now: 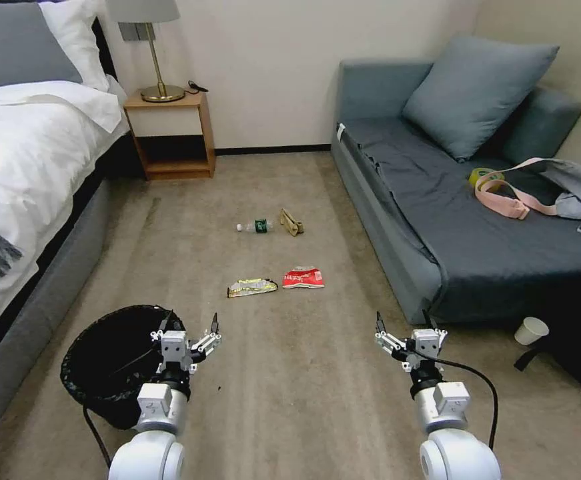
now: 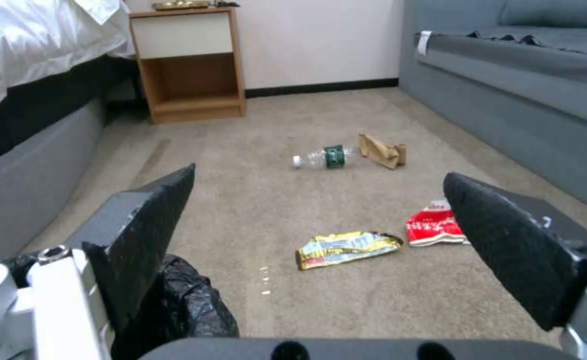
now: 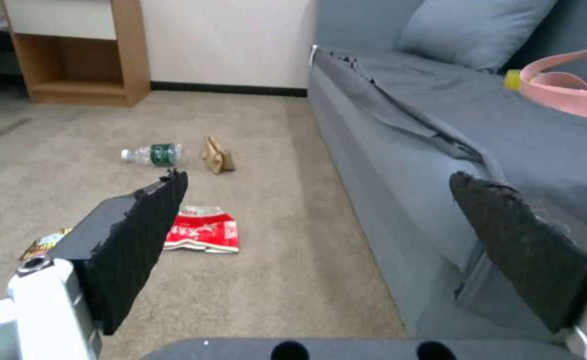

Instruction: Pick up the trash bin, then pick up the garbage on the floor and place it into the trash bin.

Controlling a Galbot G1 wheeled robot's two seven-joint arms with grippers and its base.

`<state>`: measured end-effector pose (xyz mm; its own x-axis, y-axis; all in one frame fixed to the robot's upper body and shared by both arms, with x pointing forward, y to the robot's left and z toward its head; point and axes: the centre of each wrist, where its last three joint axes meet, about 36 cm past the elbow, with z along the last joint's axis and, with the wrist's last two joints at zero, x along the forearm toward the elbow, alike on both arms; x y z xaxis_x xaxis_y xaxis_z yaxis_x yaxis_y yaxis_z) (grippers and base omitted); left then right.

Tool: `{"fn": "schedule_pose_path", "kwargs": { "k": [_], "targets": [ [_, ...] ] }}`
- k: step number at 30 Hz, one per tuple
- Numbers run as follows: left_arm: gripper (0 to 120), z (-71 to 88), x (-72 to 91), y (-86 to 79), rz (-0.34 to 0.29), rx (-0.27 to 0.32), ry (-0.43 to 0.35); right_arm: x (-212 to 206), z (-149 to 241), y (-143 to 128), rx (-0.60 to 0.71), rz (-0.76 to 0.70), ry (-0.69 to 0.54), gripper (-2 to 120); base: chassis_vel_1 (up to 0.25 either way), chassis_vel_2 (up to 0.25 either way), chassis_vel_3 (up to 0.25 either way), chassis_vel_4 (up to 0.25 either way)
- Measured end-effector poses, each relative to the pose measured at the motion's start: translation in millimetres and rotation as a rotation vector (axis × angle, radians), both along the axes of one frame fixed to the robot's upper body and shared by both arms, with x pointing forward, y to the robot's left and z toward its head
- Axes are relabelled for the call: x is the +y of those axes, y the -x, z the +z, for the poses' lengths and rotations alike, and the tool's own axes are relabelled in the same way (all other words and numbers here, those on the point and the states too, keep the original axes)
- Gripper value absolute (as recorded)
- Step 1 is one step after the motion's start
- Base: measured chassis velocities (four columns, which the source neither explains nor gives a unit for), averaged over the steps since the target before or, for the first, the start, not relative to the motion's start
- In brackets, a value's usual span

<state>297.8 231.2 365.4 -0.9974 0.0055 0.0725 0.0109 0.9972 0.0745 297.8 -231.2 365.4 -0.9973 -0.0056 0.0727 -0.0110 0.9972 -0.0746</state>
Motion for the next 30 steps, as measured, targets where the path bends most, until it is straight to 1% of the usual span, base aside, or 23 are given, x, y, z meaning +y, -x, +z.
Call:
{"fn": "schedule_pose_path", "kwargs": {
  "k": [30],
  "targets": [
    [100,0.0,0.0,0.0,0.0,0.0,0.0,0.0,0.0,0.0,0.0,0.0,0.0,100,0.0,0.0,0.0,0.0]
  ]
}}
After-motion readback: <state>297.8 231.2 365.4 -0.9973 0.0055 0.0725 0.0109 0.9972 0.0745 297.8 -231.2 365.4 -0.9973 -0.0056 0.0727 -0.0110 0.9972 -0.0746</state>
